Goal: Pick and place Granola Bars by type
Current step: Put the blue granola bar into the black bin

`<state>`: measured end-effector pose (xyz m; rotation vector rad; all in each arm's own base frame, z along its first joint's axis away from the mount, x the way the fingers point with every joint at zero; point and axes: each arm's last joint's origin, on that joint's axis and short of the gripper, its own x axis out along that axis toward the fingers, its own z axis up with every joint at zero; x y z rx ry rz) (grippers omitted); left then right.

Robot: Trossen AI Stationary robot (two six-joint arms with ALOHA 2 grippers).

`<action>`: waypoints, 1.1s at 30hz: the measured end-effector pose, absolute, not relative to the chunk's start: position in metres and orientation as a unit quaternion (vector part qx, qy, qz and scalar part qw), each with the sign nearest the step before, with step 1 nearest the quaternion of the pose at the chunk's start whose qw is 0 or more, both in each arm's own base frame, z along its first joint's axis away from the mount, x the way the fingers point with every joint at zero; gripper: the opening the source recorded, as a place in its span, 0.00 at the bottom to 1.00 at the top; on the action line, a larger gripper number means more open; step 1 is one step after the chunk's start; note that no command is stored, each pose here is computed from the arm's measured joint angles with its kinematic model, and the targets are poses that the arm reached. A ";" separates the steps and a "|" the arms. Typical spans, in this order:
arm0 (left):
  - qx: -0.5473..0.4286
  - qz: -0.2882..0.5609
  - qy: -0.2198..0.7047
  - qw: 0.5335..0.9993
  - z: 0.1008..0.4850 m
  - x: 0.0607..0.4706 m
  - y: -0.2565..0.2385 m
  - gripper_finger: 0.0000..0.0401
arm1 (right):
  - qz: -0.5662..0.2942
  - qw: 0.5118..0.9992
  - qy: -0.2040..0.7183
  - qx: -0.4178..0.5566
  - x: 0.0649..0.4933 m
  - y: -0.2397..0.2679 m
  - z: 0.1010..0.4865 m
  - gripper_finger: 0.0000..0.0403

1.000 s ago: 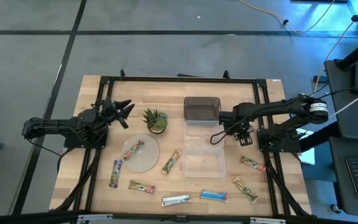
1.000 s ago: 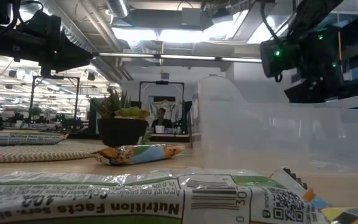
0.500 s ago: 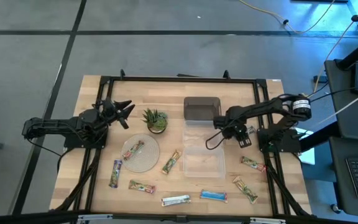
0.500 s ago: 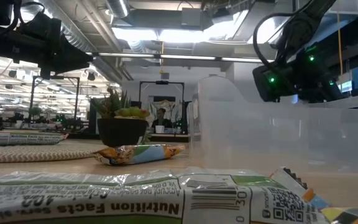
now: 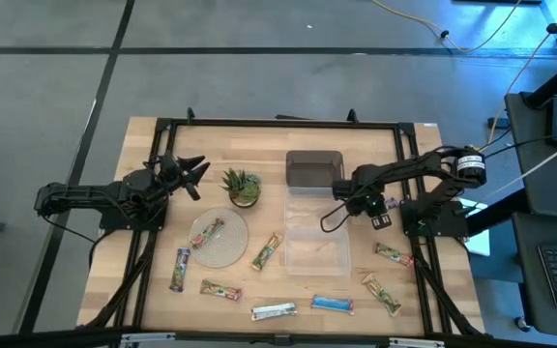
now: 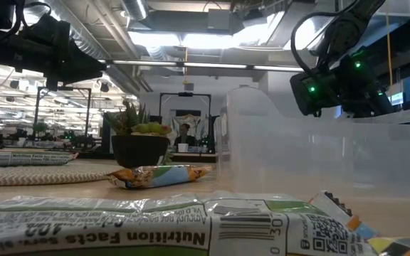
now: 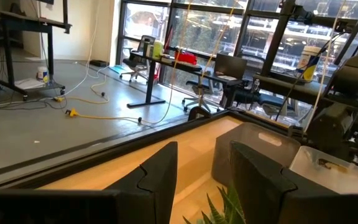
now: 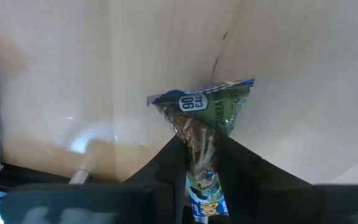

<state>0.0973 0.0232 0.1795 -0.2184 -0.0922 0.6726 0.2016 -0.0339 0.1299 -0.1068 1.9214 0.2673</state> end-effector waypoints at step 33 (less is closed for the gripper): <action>-0.110 0.329 -0.051 0.937 0.181 0.097 0.023 0.35 | -0.124 0.865 0.480 -0.075 0.255 -0.052 0.311 0.20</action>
